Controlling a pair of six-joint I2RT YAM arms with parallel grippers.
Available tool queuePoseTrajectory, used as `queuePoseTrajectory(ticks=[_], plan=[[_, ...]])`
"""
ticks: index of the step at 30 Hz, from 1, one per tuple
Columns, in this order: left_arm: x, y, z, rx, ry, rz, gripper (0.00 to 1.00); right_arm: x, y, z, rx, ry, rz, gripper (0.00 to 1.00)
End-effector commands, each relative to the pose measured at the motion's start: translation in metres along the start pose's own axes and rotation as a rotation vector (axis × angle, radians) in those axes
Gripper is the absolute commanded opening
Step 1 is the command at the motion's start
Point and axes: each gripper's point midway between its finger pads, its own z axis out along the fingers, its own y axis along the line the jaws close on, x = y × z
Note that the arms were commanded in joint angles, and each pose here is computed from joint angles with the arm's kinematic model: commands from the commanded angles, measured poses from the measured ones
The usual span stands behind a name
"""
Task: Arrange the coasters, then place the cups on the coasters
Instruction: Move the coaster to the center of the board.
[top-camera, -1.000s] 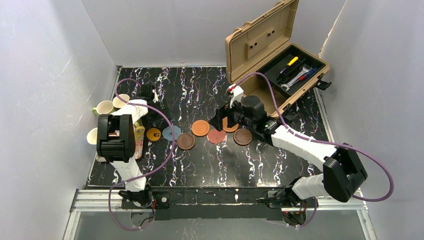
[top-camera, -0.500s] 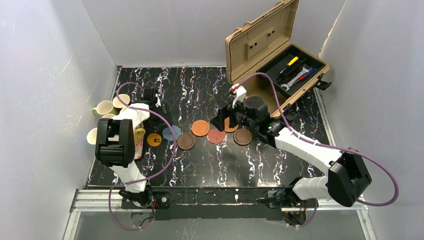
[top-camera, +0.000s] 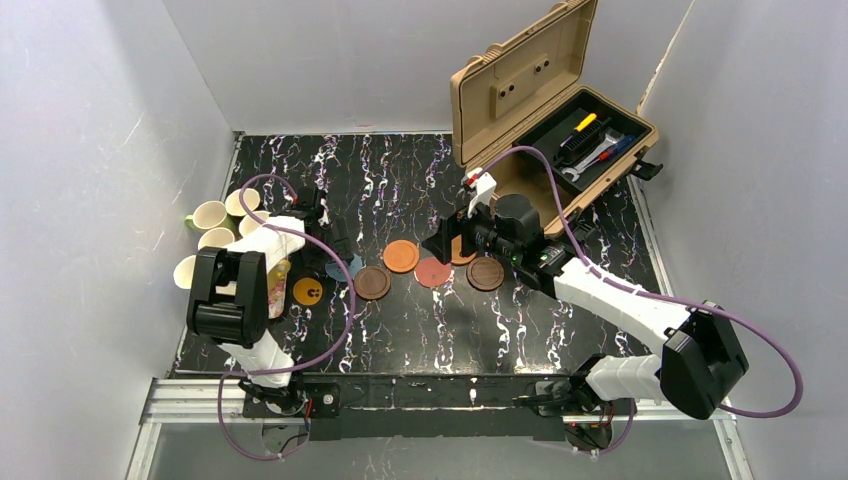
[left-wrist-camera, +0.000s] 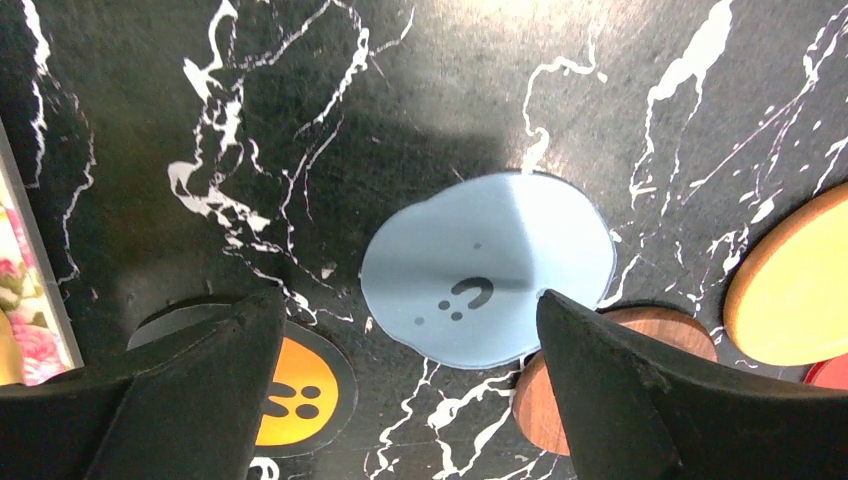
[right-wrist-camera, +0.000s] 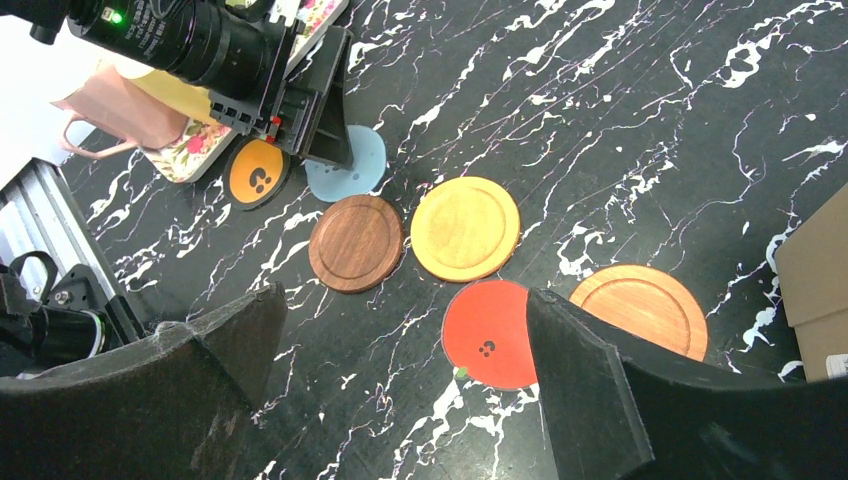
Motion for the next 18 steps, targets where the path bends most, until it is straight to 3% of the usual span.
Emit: queuePoseTrajectory(ticks=[1, 7, 11, 18], plan=[[0.047, 0.004, -0.004, -0.013, 0.137, -0.026, 0.94, -0.014, 0.001, -0.007, 0.005, -0.054, -0.016, 0.99], [0.025, -0.012, -0.035, 0.045, 0.014, -0.010, 0.94, -0.013, 0.002, -0.007, 0.003, -0.052, -0.016, 0.99], [0.011, 0.000, -0.057, -0.014, -0.069, -0.016, 0.95, -0.015, 0.002, -0.008, 0.001, -0.056, -0.015, 0.99], [0.027, 0.026, -0.068, -0.105, -0.132, -0.095, 0.96, -0.017, 0.003, -0.012, 0.004, -0.067, -0.014, 0.99]])
